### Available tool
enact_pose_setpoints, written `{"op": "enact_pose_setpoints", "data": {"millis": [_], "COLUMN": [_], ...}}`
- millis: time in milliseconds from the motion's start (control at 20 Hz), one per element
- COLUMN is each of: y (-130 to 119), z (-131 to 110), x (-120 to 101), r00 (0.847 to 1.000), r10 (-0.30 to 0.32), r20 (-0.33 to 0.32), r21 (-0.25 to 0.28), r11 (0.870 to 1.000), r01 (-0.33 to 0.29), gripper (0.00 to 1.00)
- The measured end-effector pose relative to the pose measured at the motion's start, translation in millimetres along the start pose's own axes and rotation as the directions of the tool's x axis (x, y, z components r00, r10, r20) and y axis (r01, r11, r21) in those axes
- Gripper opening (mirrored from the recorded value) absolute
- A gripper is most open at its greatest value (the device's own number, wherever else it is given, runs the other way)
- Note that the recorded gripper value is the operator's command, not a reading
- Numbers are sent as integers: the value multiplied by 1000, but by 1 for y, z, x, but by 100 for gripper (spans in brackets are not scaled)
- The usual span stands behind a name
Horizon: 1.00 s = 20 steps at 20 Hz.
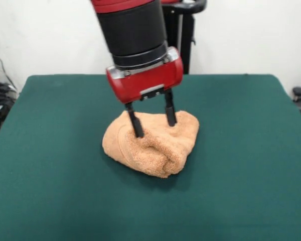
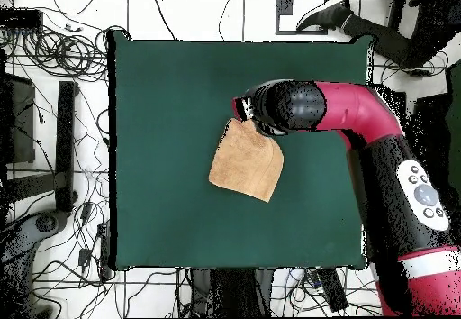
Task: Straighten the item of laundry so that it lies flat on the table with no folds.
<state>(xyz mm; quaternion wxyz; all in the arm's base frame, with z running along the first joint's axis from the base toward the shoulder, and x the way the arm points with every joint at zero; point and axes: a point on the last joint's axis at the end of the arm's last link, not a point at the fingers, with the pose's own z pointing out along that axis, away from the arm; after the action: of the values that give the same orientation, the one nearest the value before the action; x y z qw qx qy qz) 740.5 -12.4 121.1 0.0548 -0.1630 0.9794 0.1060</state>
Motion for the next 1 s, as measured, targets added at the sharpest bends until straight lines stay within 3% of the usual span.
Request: {"op": "enact_pose_setpoints", "data": {"millis": [300,800,1000], "y": [20,19,17], "z": [2,-7,-22], "x": [7,6,1], "r00": [995,995,996], "r10": [-25,-29,-36], "r20": [-97,-98,-83], "r21": [-32,-19,9], "r11": [999,999,999], "r01": [22,27,37], "gripper": [100,100,100]}}
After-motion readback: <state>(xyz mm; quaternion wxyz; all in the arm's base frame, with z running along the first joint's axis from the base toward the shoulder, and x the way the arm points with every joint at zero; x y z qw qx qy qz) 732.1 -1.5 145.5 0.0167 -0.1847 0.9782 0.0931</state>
